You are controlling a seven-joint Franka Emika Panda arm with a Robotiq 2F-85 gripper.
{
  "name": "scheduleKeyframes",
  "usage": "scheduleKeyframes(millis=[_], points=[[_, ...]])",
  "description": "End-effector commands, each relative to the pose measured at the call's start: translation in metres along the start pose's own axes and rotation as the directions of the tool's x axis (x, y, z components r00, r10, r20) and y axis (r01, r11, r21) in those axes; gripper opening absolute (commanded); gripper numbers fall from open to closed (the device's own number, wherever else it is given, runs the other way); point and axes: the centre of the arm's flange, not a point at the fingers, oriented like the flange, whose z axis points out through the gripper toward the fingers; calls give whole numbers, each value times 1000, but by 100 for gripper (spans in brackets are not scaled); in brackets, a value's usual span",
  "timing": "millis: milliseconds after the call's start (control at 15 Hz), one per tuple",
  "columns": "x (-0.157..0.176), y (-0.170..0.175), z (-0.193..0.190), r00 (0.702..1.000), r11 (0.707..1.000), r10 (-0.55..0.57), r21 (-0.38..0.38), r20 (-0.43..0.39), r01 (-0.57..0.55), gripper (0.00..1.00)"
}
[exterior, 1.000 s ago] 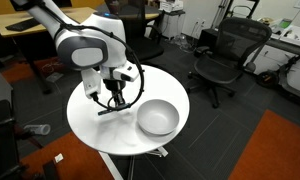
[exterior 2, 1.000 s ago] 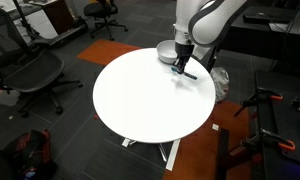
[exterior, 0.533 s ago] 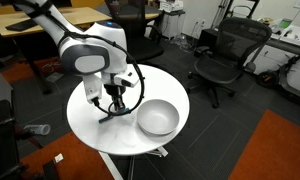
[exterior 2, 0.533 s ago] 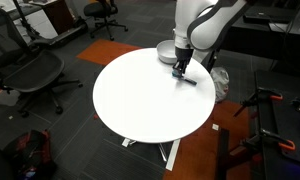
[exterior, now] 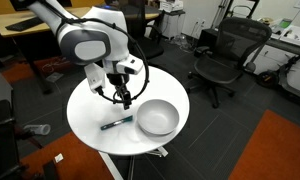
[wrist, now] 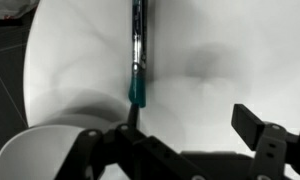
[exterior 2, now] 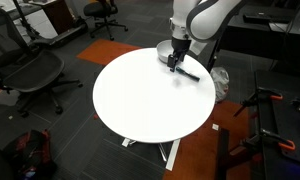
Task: Remove the marker from the bowl and put it on the table
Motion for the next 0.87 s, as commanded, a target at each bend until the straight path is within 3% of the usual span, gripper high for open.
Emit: scheduleKeyframes(millis=[0, 400, 467, 800], points=[[-12, -4, -50, 999, 1000, -14, -11, -39, 13, 100], [-21, -8, -91, 996, 1000, -9, 11, -94, 10, 100], [-3, -5, -74, 995, 1000, -20, 16, -100, 22, 100], [-4, -5, -72, 995, 1000, -20, 16, -95, 22, 100]])
